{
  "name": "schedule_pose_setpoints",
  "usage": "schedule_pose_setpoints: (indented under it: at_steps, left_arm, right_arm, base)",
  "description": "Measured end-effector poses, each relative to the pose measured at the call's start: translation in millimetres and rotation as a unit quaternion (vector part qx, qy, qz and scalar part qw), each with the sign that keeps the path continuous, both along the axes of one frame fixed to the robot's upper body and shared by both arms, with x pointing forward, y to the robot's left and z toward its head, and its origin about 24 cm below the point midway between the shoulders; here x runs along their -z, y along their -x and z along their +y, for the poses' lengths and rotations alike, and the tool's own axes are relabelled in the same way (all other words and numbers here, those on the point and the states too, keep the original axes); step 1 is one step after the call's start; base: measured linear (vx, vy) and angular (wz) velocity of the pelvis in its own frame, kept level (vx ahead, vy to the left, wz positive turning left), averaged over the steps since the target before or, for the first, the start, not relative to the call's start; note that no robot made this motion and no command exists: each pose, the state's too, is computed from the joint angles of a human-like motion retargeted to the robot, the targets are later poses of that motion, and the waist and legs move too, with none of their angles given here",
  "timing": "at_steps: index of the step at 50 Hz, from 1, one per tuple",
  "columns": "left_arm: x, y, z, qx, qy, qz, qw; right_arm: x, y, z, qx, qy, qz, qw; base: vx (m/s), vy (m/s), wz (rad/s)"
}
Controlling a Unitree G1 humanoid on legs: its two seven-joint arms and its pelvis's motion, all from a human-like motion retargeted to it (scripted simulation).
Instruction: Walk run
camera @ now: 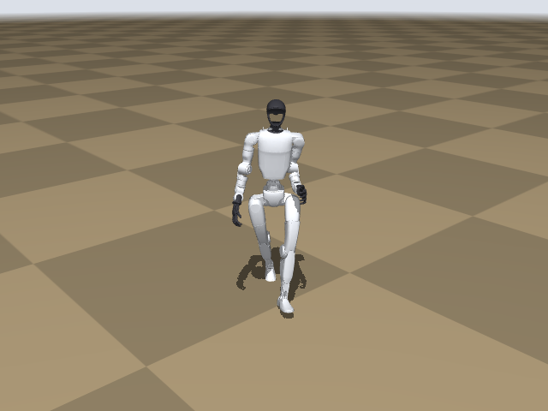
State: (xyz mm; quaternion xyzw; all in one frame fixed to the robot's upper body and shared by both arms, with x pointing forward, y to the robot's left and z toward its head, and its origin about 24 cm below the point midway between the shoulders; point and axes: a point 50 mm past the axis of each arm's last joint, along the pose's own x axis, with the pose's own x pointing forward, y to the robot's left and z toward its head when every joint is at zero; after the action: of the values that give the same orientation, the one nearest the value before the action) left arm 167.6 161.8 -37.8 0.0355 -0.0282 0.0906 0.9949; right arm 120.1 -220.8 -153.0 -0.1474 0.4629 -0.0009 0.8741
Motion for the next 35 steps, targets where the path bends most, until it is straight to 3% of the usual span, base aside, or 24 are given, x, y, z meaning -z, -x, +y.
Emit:
schedule_pose_setpoints:
  at_steps: [10, 17, 25, 35]
  left_arm:
    - [-12.7, -23.8, 11.7, -0.009, -0.008, -0.033, 0.999]
    - [-31.5, -44.0, 2.3, 0.036, -0.018, -0.081, 0.996]
    - [-41.7, -57.2, -9.0, 0.053, -0.005, -0.108, 0.993]
    - [-24.4, -47.5, -33.3, 0.096, 0.023, -0.074, 0.992]
  right_arm:
    - [22.6, 169.0, 51.7, 0.049, -0.089, 0.323, 0.941]
    - [13.1, 221.3, 63.1, 0.045, -0.111, 0.374, 0.92]
    - [7.8, 242.1, 68.4, 0.085, -0.097, 0.395, 0.909]
    - [15.3, 210.0, 54.8, 0.107, -0.064, 0.336, 0.933]
  base:
    - [0.98, -0.1, -0.13]
    - [0.75, -0.07, 0.83]
    - [0.79, -0.24, 0.1]
    - [0.96, -0.38, 0.31]
